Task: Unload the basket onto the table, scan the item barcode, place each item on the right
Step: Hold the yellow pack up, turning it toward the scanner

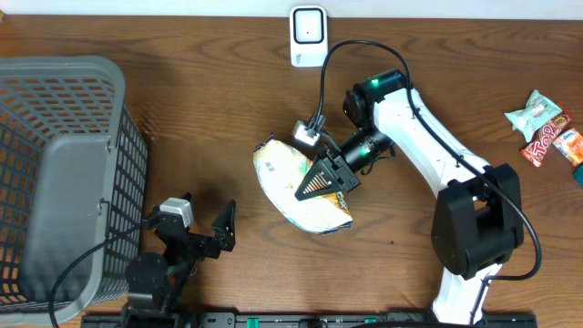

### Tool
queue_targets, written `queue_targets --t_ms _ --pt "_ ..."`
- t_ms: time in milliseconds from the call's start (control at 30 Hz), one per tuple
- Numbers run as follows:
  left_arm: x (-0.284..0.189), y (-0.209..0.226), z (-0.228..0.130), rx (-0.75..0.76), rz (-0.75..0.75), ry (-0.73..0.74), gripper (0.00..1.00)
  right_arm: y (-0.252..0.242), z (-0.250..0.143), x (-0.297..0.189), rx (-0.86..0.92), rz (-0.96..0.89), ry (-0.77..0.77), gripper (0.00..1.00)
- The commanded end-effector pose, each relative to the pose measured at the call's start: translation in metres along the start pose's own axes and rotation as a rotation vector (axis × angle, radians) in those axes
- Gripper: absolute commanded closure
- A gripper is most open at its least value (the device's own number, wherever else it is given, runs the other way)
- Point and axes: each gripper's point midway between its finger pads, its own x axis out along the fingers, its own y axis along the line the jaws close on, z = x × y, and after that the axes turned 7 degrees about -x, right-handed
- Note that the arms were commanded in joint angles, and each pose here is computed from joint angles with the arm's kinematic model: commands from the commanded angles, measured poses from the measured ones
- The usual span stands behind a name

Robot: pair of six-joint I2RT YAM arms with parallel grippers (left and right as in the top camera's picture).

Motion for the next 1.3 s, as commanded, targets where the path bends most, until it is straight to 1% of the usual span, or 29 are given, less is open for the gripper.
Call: queue_targets --t_ms 0,433,967,1133,1267 --pt "0.002 0.004 -0.012 0.011 0.002 0.038 0.02 0.003 0.004 0.001 0.034 0.012 -0.022 0.99" --pt "0.002 0.004 -0.012 0.011 0.002 0.038 0.02 0.001 -0.001 0.001 0.079 0.001 0.006 0.99" --pt "0.002 0.004 -0.012 0.011 0.002 0.038 0.02 -0.001 -0.005 0.001 0.011 -0.009 0.029 0.99" --pt "0.002 0.004 -0.012 0.011 0.002 0.038 0.02 -0.001 -0.007 0.001 -0.034 -0.011 0.038 0.99" --pt "0.002 0.004 -0.012 0.011 0.002 0.038 0.02 -0.012 -0.023 -0.001 -0.143 -0.053 0.139 0.99"
